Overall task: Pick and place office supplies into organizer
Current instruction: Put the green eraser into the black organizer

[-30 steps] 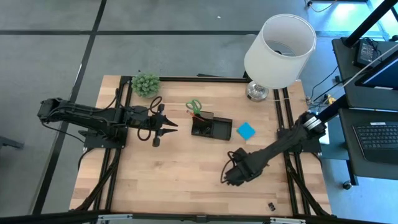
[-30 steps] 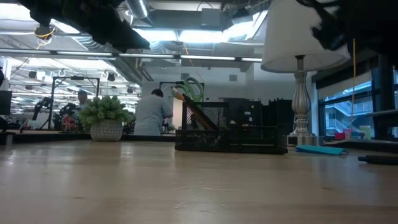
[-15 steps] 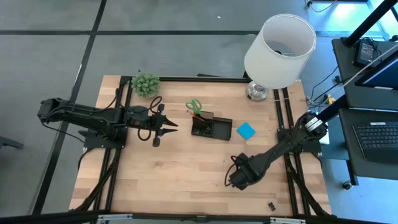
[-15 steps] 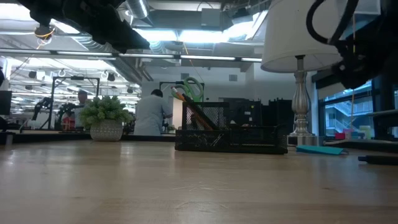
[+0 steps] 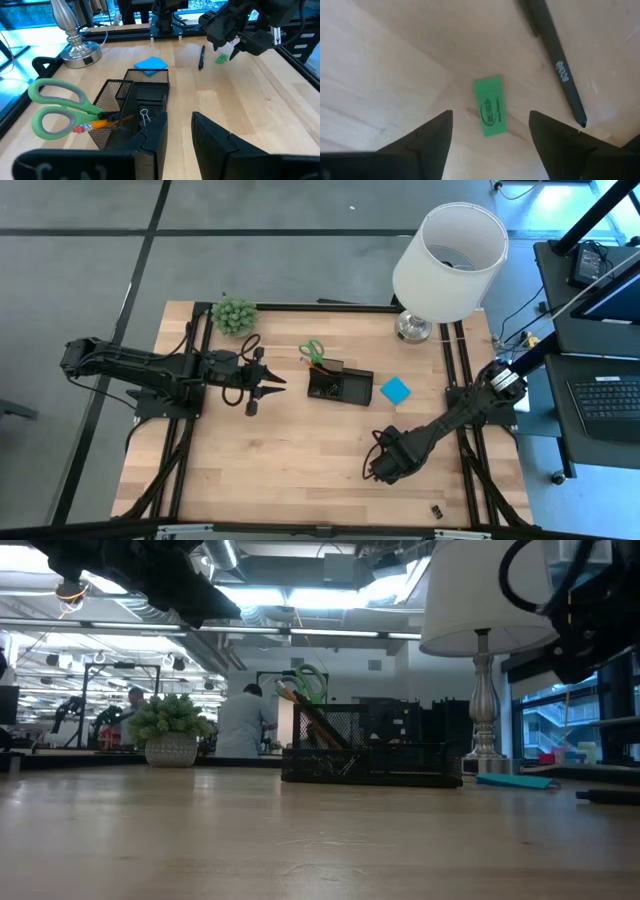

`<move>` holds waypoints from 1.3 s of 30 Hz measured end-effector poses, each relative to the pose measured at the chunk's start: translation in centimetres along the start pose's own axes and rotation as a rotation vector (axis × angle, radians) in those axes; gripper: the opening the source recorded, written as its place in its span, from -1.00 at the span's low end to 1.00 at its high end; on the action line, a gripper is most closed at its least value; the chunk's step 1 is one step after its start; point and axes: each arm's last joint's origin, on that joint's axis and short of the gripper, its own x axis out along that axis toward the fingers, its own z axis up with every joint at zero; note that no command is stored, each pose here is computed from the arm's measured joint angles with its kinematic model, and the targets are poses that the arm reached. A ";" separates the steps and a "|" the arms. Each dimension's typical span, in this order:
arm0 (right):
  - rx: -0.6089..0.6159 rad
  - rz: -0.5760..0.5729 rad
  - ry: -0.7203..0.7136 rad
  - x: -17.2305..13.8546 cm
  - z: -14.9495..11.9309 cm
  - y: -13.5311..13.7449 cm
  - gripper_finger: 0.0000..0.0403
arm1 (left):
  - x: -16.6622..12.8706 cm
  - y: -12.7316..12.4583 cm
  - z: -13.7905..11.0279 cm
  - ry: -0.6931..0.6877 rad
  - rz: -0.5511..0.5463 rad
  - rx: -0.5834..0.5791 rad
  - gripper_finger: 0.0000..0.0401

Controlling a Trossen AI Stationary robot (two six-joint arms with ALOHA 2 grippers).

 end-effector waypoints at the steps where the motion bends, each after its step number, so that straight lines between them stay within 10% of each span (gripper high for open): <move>1: -0.007 0.000 -0.002 0.0 -0.2 0.0 0.31 | 0.0 0.0 0.0 0.000 0.000 -0.005 -0.59; 23: -0.064 0.079 0.036 3.3 -0.3 -0.9 0.29 | 0.0 0.0 0.0 -0.001 0.000 -0.050 -0.59; 39: -0.108 0.109 0.094 3.3 0.4 -0.8 -0.63 | 0.0 0.0 0.0 -0.001 0.000 -0.050 -0.59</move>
